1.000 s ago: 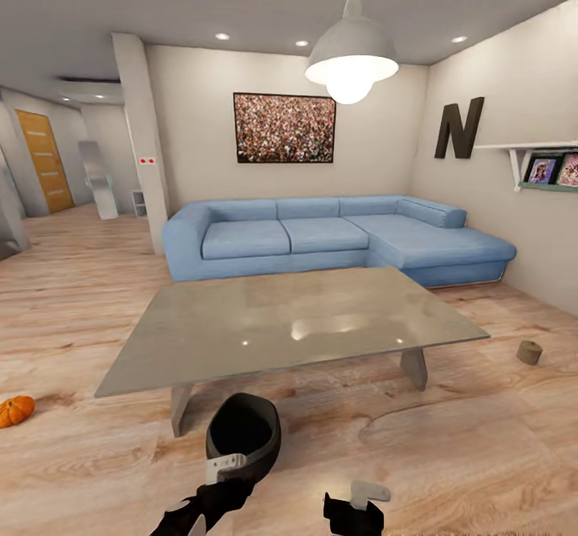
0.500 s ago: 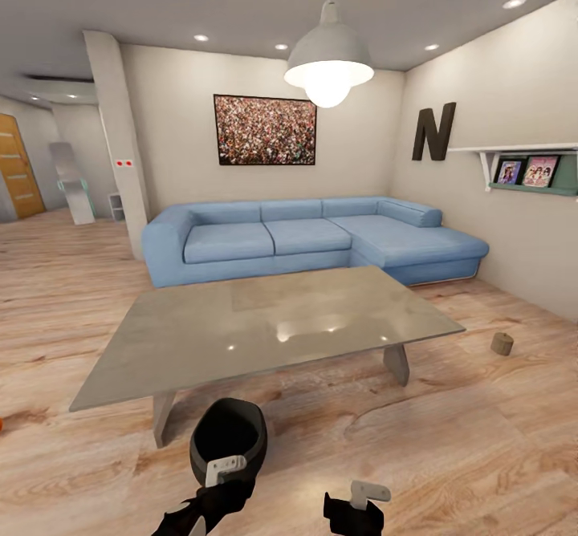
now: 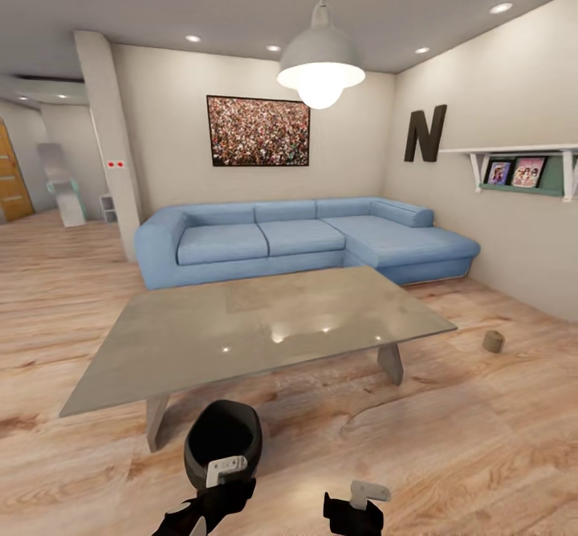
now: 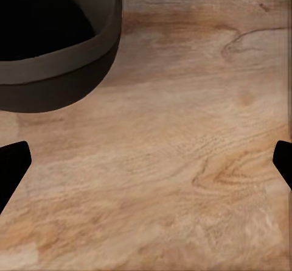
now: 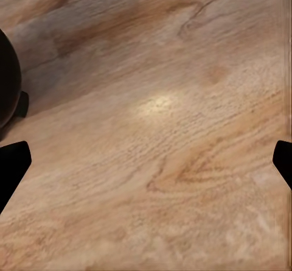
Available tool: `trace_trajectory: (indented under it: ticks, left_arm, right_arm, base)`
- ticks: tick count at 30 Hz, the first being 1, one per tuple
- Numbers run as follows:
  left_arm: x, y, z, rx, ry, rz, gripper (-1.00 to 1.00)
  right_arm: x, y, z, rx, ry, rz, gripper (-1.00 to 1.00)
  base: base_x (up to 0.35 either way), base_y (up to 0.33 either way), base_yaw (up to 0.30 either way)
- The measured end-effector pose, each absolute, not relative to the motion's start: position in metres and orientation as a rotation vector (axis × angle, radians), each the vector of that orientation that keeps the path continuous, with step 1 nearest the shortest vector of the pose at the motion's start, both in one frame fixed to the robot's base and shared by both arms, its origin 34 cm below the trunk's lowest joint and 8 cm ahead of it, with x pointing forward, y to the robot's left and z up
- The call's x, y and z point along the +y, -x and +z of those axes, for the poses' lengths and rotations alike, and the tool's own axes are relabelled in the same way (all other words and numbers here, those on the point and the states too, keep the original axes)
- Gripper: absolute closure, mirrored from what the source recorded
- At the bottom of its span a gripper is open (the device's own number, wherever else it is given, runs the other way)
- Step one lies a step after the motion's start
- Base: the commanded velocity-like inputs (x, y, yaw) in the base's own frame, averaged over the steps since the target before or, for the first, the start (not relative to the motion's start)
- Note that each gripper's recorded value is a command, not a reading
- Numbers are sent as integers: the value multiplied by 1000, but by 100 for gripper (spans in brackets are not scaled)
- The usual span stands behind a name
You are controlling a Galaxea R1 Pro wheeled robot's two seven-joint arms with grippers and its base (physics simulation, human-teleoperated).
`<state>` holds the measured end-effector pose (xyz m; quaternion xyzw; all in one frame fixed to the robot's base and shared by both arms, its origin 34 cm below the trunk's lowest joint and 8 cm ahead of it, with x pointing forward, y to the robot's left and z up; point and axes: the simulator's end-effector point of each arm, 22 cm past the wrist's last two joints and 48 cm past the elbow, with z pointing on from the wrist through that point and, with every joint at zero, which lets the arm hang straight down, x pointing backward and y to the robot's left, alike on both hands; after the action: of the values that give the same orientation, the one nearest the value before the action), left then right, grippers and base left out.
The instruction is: Place each of the two pumpkins and all three candles from the living room inside a cabinet in the living room (use any cabinet), then make sure every cabinet is closed, and position the cauldron so it is next to a table in the living room.
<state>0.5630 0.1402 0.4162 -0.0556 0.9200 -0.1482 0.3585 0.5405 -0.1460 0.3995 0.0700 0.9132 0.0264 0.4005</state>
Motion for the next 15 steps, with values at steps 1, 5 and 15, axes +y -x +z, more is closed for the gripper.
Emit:
trace_trajectory:
  ticks: [1,5,15]
  left_arm:
    - [140,-563,417,2372,143,-382,-100]
    - [140,-564,418,2369,141,-382,-100]
    - [140,-566,422,2361,137,-382,-100]
  right_arm:
    - [-146,-541,400,2309,-177,67,-100]
    - [-146,-542,401,2305,-177,68,-100]
    - [-146,-544,405,2296,-178,70,-100]
  base:
    - [-64,5,-220]
    - [-127,75,-226]
    - [-193,162,-231]
